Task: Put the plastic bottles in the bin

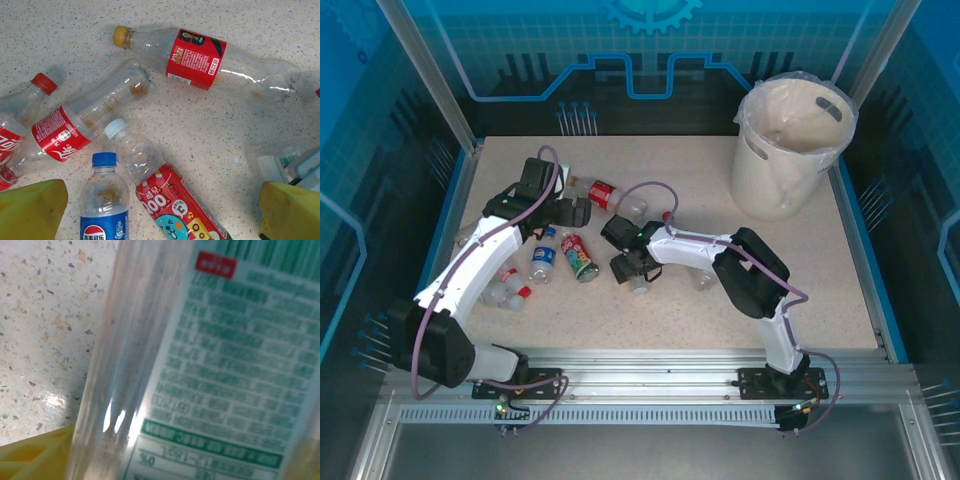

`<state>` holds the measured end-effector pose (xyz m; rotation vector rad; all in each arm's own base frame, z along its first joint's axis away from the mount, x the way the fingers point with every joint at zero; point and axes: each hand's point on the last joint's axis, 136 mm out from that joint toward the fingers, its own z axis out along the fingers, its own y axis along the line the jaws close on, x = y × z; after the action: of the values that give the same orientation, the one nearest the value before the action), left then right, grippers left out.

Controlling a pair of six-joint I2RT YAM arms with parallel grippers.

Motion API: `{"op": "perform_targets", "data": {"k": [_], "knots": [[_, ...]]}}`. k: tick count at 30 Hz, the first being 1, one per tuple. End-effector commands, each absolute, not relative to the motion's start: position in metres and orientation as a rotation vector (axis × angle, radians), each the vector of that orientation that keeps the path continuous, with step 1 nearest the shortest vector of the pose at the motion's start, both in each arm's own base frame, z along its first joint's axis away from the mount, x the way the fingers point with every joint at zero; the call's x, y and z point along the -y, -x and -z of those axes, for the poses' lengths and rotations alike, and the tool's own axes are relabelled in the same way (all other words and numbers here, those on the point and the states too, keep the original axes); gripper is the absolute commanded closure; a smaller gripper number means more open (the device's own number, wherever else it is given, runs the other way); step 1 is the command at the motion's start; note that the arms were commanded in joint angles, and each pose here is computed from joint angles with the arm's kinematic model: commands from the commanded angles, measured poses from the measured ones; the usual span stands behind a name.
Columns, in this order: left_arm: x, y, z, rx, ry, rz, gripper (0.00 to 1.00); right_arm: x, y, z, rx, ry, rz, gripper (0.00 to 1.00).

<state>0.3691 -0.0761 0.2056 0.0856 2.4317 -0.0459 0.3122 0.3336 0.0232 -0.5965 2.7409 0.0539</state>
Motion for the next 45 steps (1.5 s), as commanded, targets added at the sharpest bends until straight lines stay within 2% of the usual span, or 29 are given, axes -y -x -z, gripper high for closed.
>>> {"op": "perform_targets", "data": {"k": [1, 6, 12, 17, 22, 24, 28, 37, 45], "knots": [[0.074, -0.371, -0.212, -2.429, -0.080, 0.039, 0.01, -0.336, -0.323, -0.034, -2.691, 0.563, -0.044, 0.25], [0.074, -0.371, -0.212, -2.427, -0.082, 0.042, 0.01, -0.333, -0.325, -0.053, -2.648, 0.556, -0.071, 0.39], [0.074, -0.371, -0.212, -2.428, -0.085, 0.038, 0.01, -0.337, -0.326, -0.097, -2.570, 0.583, -0.149, 0.44], [0.074, -0.371, -0.212, -2.426, -0.091, 0.034, 0.01, -0.329, -0.331, -0.159, -2.450, 0.608, -0.225, 0.50], [0.074, -0.371, -0.212, -2.426, -0.093, 0.038, 0.01, -0.294, -0.352, -0.240, -2.280, 0.583, -0.265, 0.59], [0.075, -0.371, -0.211, -2.429, -0.095, 0.041, 0.01, -0.277, -0.362, -0.271, -2.216, 0.571, -0.266, 0.68], [0.076, -0.371, -0.211, -2.431, -0.096, 0.044, 0.01, -0.233, -0.383, -0.325, -2.105, 0.524, -0.205, 1.00], [0.077, -0.371, -0.210, -2.435, -0.095, 0.051, 0.01, -0.125, -0.441, -0.407, -1.908, 0.251, -0.085, 1.00], [0.079, -0.371, -0.207, -2.438, -0.102, 0.060, 0.01, -0.037, -0.497, -0.420, -1.827, 0.027, 0.050, 1.00]]}}
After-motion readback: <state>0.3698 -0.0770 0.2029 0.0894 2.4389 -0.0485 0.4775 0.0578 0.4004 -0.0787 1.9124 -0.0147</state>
